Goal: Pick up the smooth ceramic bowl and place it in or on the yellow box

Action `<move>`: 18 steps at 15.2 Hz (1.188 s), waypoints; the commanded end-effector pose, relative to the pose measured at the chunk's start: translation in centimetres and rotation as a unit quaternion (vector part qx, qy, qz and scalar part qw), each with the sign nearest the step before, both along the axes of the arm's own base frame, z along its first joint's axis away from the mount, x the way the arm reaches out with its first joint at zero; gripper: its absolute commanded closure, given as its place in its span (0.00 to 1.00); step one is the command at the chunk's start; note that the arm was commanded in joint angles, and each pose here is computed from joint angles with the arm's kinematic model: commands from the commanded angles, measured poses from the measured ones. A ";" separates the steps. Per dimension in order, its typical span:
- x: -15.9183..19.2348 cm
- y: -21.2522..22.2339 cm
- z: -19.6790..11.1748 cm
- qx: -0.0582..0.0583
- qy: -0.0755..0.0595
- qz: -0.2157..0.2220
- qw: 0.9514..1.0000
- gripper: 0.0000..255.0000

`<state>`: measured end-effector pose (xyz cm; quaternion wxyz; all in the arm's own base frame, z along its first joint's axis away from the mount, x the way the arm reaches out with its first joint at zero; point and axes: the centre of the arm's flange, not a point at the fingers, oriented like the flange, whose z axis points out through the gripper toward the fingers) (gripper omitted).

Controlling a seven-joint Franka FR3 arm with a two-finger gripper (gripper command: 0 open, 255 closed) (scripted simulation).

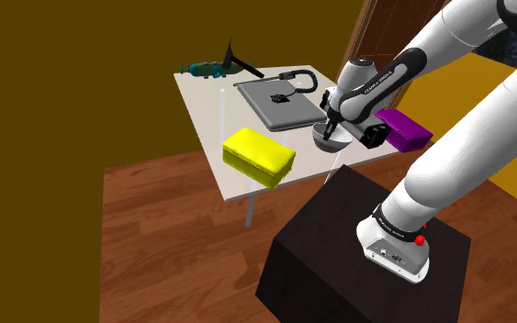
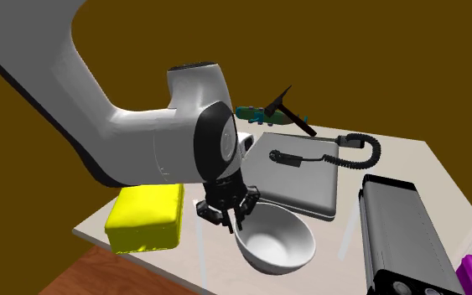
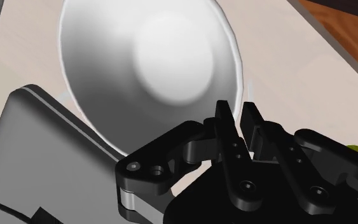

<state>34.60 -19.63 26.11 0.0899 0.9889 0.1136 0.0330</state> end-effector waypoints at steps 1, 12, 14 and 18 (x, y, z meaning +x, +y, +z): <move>0.1 0.1 1.0 0.000 0.000 0.000 1.000 1.00; 0.1 0.1 6.8 0.000 0.000 0.000 1.000 1.00; 0.1 0.1 7.9 0.000 0.000 0.000 1.000 1.00; 0.1 0.1 10.0 0.000 0.000 0.000 1.000 1.00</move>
